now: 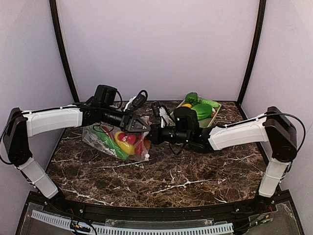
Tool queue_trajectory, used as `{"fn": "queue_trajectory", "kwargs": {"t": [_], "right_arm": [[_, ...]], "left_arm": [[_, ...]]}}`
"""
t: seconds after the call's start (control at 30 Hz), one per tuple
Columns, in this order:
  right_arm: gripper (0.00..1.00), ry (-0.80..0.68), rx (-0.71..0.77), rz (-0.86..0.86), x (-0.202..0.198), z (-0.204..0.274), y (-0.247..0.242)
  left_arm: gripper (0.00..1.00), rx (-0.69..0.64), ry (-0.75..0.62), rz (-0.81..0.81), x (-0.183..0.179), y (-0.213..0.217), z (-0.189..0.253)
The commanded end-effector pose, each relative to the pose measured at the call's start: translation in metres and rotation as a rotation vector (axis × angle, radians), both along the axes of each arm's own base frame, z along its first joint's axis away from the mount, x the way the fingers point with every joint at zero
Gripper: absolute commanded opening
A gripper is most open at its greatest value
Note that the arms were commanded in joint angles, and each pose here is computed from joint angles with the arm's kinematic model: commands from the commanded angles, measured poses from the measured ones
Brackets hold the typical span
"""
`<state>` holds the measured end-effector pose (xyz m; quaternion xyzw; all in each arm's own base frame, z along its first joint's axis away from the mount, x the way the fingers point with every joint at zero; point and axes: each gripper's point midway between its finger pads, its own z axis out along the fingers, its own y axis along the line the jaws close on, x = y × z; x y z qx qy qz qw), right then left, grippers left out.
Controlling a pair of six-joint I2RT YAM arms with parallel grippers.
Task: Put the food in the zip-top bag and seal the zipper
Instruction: Place the fake fruit in the zipper food storage bag.
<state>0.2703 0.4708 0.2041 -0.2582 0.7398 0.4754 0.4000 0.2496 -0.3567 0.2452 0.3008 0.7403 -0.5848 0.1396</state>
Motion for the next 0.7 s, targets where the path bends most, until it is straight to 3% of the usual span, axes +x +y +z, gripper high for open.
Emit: {"fn": "queue_trajectory", "kwargs": {"t": [0.0, 0.2, 0.37, 0.67], "right_arm": [[0.0, -0.019, 0.188, -0.004, -0.006, 0.044, -0.01], [0.0, 0.056, 0.267, -0.139, 0.001, 0.046, -0.048], [0.0, 0.077, 0.155, -0.313, 0.012, 0.038, -0.081], [0.0, 0.145, 0.062, -0.181, -0.01, 0.005, -0.066]], "left_arm": [[0.01, -0.048, -0.01, -0.069, -0.015, -0.006, 0.007], [0.01, -0.039, -0.011, -0.055, -0.014, -0.005, 0.004], [0.01, -0.01, -0.029, -0.018, -0.007, -0.006, -0.004], [0.01, -0.018, 0.004, -0.038, -0.015, -0.021, -0.019]]}}
